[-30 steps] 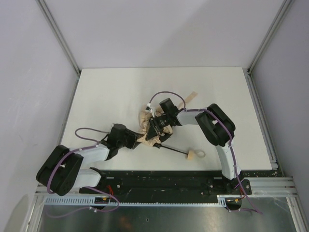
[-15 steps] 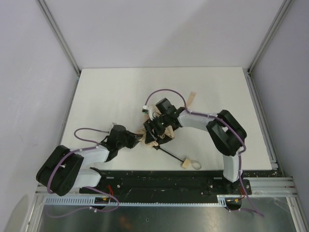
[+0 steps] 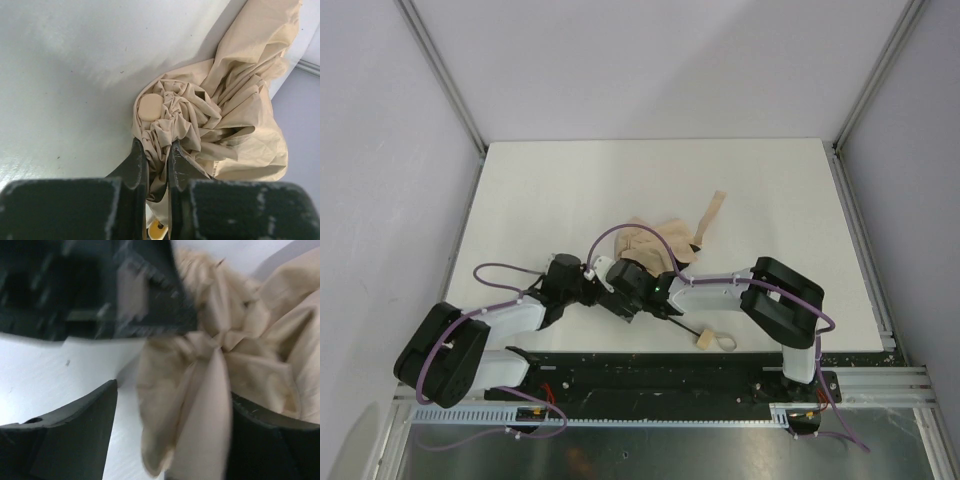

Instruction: Put away the umbrella

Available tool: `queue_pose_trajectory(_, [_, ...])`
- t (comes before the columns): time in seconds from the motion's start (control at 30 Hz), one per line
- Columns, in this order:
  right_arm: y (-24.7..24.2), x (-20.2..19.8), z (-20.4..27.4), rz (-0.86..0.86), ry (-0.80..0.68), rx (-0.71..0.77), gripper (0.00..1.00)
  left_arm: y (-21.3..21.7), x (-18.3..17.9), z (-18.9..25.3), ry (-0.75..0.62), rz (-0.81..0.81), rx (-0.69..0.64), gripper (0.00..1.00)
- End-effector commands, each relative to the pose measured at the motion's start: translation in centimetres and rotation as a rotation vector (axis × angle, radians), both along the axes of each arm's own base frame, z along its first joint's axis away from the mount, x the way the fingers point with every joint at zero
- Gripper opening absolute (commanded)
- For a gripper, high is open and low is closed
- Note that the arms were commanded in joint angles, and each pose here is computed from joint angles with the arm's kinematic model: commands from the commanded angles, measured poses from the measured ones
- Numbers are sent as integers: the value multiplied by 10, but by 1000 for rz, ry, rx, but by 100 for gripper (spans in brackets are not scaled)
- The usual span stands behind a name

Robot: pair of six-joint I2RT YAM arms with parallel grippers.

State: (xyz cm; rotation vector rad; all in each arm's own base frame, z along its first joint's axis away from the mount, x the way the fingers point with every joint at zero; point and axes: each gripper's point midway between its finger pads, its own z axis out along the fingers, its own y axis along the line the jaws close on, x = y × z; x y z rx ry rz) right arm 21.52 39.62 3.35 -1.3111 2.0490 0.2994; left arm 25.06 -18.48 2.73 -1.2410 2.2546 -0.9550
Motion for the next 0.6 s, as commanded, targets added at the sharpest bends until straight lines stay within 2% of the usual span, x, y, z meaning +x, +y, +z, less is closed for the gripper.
queue_pose_trajectory(0.0, [-32,24,-47,-133,-19,-120,64,18,-31,-31,161,-6,94,0])
queue_pose_trajectory(0.07, [-39,19,-63,-135,80,-121,45,15,-28,-26,146,-9,84,0])
queue_pose_trajectory(0.2, [-46,-17,-92,-43,385,-101,12,14,-23,-17,114,-31,98,0])
queue_pose_trajectory(0.27, [-45,-39,-96,0,558,-53,3,16,-14,-6,46,-60,132,0])
queue_pose_trajectory(0.33, [-45,-54,-93,0,684,4,1,16,-5,9,-37,-64,133,3])
queue_pose_trajectory(0.37, [-46,-58,-91,-5,732,28,0,16,1,19,-88,-63,122,9])
queue_pose_trajectory(0.43, [-48,-61,-88,-18,805,62,0,14,8,39,-168,-66,102,41])
queue_pose_trajectory(0.53, [-51,-60,-86,-34,888,111,0,12,9,56,-215,-92,60,85])
queue_pose_trajectory(0.57, [-52,-59,-86,-37,918,128,0,11,8,58,-216,-96,43,92])
